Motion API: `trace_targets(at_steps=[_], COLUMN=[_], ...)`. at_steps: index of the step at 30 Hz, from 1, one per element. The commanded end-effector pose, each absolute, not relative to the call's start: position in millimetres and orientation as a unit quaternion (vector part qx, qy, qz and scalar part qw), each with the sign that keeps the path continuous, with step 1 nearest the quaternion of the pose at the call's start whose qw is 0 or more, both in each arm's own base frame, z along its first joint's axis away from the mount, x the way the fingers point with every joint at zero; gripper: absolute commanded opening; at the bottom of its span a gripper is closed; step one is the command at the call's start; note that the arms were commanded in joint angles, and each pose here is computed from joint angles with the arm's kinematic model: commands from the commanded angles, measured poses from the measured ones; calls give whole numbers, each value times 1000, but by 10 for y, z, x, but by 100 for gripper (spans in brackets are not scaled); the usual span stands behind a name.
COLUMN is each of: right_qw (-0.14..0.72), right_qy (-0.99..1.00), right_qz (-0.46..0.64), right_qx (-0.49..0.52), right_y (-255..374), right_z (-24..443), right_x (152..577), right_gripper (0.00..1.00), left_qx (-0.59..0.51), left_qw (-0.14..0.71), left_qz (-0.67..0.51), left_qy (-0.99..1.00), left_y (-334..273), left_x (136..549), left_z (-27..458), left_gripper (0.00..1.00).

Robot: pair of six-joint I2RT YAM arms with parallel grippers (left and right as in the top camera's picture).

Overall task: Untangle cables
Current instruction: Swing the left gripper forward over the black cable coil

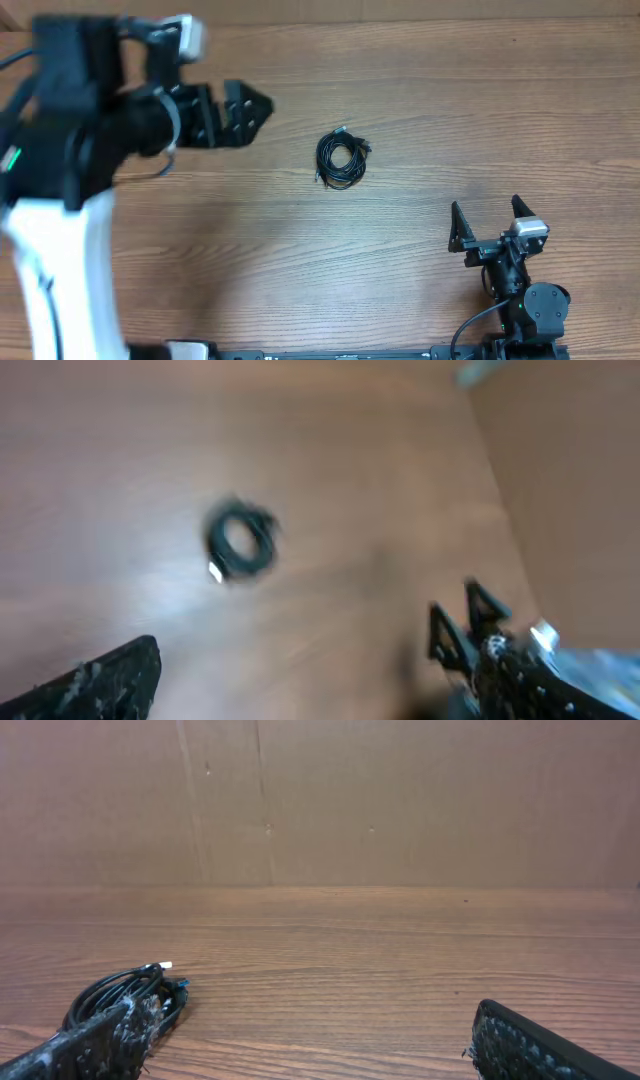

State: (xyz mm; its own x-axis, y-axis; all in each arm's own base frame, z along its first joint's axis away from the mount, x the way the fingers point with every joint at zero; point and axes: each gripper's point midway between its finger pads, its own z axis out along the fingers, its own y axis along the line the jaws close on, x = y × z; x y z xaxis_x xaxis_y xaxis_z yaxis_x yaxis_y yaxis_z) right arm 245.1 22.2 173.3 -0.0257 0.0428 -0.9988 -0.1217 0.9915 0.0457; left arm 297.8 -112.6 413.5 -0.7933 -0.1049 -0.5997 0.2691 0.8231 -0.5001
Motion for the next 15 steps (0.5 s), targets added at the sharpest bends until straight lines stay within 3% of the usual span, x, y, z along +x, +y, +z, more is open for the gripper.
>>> trace_targets(at_steps=[1, 5, 7, 15], right_qw=[699, 699, 699, 699], right_qy=[713, 713, 713, 713], right_qz=[53, 53, 53, 53], right_qx=[-26, -26, -26, -26], right_y=[202, 202, 202, 202], right_z=[1711, 1711, 1711, 1711], right_x=[2454, 2454, 2454, 2454], right_gripper=[100, 100, 100, 100], left_qx=[45, -28, -21, -9], left_qw=[197, 113, 93, -57], left_qz=[-310, -153, -130, -209], left_qy=[929, 981, 987, 976], left_y=[-1421, -1240, -1301, -1877], left_x=[3114, 3256, 3332, 3418], left_z=[3643, 2953, 2765, 2090], left_gripper=[100, 100, 99, 100])
